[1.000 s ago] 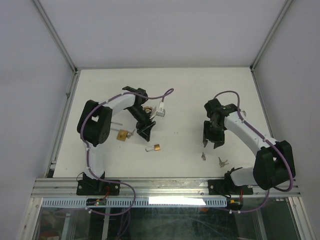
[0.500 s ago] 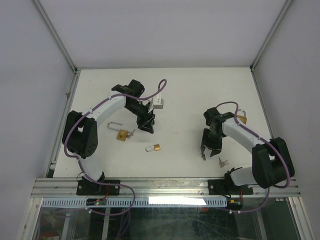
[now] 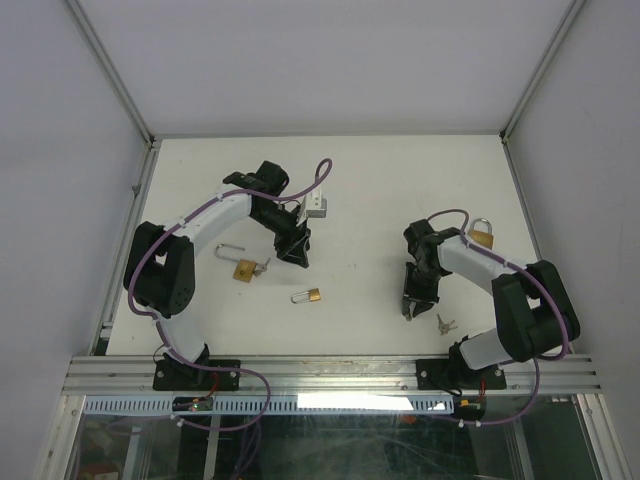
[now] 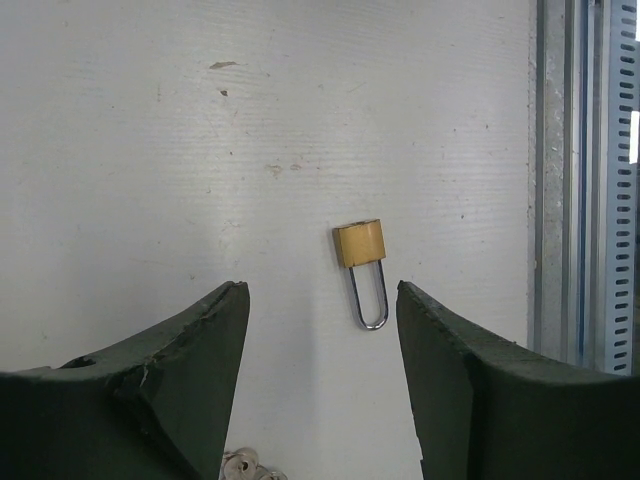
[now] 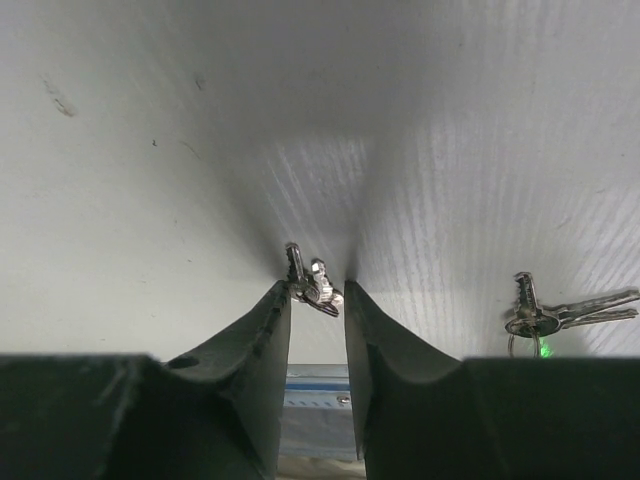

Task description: Unlock with the key

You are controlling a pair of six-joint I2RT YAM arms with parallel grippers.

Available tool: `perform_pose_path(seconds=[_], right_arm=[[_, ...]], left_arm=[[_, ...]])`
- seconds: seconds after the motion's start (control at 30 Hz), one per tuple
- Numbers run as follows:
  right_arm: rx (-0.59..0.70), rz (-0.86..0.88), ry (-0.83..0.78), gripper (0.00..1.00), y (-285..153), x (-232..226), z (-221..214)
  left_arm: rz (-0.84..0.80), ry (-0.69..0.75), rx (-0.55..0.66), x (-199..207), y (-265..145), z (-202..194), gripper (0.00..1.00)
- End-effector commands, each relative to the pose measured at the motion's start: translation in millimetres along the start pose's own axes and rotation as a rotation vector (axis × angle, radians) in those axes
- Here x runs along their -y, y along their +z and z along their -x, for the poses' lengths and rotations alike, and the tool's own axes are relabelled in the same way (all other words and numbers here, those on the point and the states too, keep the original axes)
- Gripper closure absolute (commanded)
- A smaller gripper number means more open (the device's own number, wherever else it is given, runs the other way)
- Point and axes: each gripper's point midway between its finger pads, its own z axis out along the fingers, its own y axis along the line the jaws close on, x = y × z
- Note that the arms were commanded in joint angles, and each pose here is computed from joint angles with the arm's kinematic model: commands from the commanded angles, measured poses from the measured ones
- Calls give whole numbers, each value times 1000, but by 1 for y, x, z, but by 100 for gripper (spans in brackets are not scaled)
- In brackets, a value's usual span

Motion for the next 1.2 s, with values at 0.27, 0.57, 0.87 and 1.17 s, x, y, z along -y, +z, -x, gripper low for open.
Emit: perform_pose_path(seconds=[0.27,0.57,0.87,1.17], right_arm=[[20,18,10,95,-3,-4,2],[55,131,-64,100,-33,-29,11],[27,274,-194,100,-36,-52,9],[189,567,-551,100,-76,-118,2]], left_arm=[[14,68,72,6,-8,26,38],[7,82,90,9,-10,30,39],[15,94,94,8,-11,33,39],[14,223,267,22,-24,69,44]])
